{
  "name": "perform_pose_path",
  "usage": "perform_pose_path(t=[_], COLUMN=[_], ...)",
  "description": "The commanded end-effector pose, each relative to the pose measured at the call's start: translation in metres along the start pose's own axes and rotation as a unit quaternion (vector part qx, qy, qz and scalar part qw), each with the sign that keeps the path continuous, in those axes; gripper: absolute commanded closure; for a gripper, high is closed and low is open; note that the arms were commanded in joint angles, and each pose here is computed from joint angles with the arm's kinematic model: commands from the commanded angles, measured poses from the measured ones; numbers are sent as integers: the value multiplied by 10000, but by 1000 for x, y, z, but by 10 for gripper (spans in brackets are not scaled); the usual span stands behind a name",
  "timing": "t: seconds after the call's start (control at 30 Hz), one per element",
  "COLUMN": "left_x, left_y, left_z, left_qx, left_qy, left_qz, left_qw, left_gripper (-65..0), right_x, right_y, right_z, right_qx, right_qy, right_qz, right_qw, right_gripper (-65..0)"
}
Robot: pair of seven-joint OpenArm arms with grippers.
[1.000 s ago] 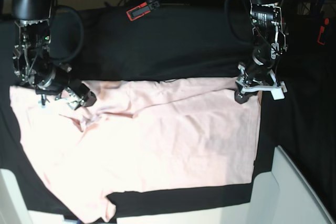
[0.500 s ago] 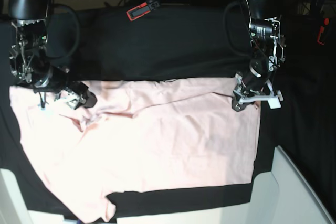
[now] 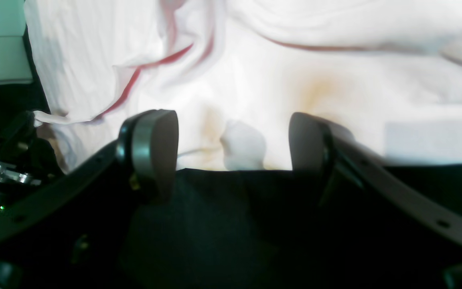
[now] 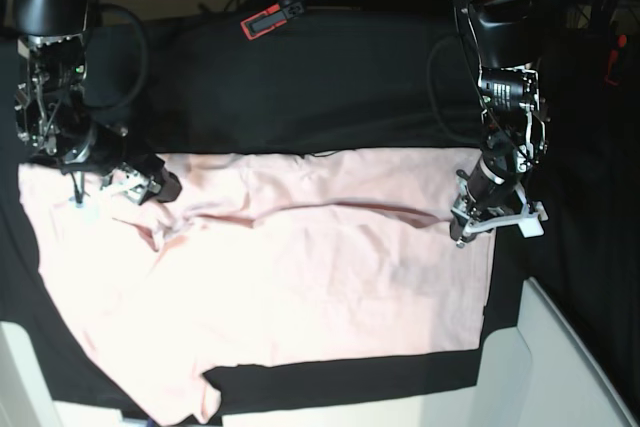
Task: Fold the T-shirt properly
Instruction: 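Grasp the edge with the left gripper and pull it toward the hem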
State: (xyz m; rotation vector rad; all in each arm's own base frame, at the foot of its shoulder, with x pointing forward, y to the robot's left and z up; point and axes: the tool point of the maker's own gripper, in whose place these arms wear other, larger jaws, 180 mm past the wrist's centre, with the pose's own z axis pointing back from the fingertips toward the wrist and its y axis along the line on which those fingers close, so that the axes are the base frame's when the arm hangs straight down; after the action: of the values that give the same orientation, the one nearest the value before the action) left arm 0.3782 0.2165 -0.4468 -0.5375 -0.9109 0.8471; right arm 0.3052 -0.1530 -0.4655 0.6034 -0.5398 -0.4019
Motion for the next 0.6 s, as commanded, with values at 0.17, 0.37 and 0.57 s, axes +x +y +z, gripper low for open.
perform_pose_path(t=[0.17, 0.37, 0.57], left_x=[40, 21, 18], left_y=[-15, 8, 12], left_z=[-1, -10, -11], left_qx=[-196, 113, 159], left_qy=[-642, -460, -412], left_qz=[-75, 124, 161], left_qw=[9977, 9988, 9989], left_gripper=[0, 0, 0], right_x=[16, 16, 16], right_y=[8, 8, 8], right_z=[4, 4, 4], right_qx=[137, 137, 137], right_qy=[-192, -192, -192], right_qz=[124, 124, 124], right_qw=[9996, 9996, 9996], right_gripper=[-396, -396, -396])
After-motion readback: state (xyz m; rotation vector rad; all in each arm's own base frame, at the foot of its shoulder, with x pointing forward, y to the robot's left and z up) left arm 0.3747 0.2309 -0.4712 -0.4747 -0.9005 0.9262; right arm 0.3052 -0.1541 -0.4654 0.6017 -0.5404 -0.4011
